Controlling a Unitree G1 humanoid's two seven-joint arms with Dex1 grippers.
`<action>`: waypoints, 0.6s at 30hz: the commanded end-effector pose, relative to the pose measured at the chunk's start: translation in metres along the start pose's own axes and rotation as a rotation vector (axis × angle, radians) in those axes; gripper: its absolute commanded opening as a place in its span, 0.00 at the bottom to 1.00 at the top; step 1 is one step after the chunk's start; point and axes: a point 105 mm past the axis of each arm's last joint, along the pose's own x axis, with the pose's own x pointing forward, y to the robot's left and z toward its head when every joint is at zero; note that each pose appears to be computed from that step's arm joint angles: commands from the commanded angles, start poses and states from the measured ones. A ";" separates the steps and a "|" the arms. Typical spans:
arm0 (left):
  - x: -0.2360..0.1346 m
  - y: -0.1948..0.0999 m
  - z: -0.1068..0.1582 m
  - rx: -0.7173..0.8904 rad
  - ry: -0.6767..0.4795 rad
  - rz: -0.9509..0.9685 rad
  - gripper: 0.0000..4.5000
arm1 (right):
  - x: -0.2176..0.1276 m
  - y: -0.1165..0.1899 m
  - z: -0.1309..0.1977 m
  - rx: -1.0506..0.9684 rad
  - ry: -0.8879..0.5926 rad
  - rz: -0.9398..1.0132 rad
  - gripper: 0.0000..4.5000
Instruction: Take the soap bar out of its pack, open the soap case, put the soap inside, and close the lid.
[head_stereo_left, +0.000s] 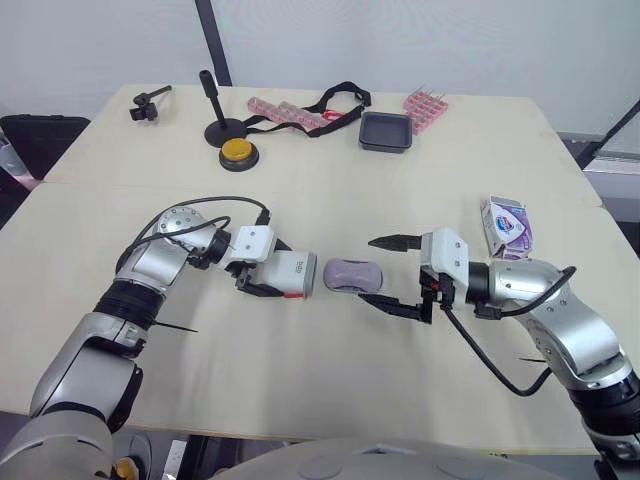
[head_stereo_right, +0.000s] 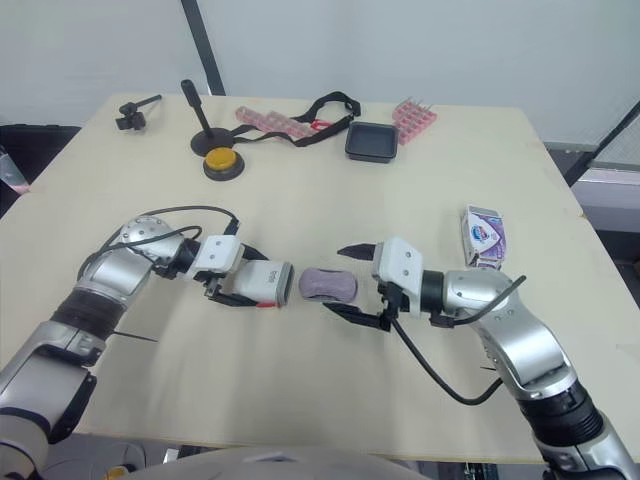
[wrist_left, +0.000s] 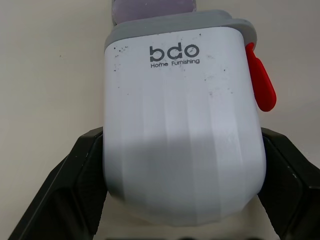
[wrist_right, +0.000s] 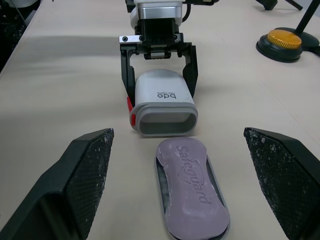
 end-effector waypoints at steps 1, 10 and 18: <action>-0.007 0.002 0.009 0.026 -0.019 0.018 0.77 | 0.000 -0.001 0.009 -0.047 -0.004 -0.004 1.00; -0.037 -0.008 0.013 -0.023 -0.056 0.114 0.77 | -0.005 -0.013 -0.012 -0.062 0.154 -0.040 1.00; -0.046 -0.015 0.010 -0.061 -0.046 0.185 0.77 | 0.006 -0.017 -0.027 -0.057 0.266 -0.004 1.00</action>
